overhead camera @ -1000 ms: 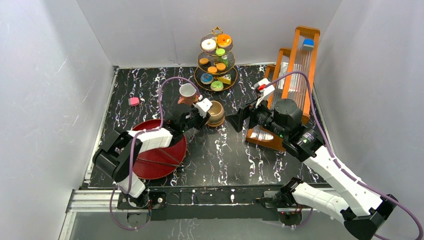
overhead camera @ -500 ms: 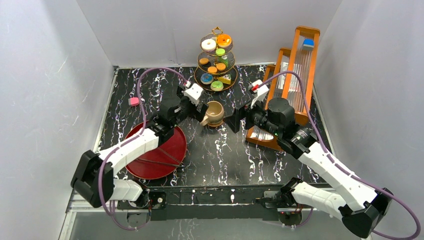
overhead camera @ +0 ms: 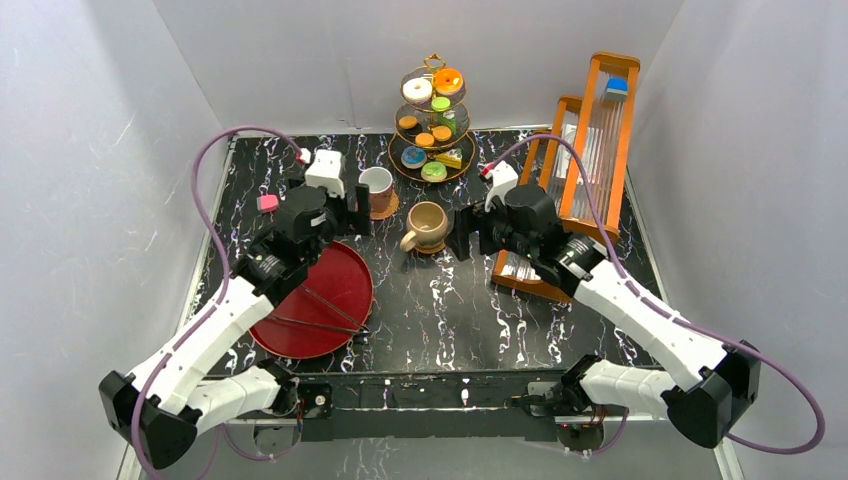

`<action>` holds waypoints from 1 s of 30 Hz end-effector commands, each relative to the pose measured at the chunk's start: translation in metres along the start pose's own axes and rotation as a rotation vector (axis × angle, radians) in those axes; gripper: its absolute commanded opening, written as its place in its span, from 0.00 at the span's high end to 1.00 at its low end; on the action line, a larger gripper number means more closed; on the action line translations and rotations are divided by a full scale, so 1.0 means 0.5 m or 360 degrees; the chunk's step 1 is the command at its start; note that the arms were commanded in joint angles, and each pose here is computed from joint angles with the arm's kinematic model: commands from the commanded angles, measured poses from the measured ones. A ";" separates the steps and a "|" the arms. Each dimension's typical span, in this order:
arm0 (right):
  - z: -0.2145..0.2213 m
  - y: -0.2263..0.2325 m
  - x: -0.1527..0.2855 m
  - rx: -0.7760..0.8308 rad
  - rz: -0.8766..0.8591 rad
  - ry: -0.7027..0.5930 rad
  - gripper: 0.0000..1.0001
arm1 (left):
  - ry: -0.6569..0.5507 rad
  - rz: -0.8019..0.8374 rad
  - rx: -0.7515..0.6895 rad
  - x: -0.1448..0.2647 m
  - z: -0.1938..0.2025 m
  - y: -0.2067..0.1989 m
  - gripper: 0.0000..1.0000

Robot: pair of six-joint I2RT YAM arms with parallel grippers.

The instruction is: Serve the afternoon tea

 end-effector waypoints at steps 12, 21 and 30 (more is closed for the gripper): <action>-0.022 -0.035 -0.012 -0.0067 0.0384 0.0114 0.01 | 0.0468 0.0064 0.0521 0.079 0.122 -0.034 0.09; -0.052 -0.021 0.007 -0.0113 0.0425 0.0110 0.01 | 0.0337 -0.0008 0.0656 0.114 0.094 -0.011 0.07; -0.113 0.026 0.043 -0.0103 0.0276 -0.0014 0.01 | 0.0106 -0.0069 0.0609 0.164 0.005 0.038 0.07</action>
Point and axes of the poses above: each gripper's point midway between its finger pads, its own x axis back along the fingers, its own y axis along the line the jaws close on, z = x × y, the point moved 5 cm from there along x, back along the fingers, and after that the axes turned 14 degrees about -x, right-handed, at the moved point
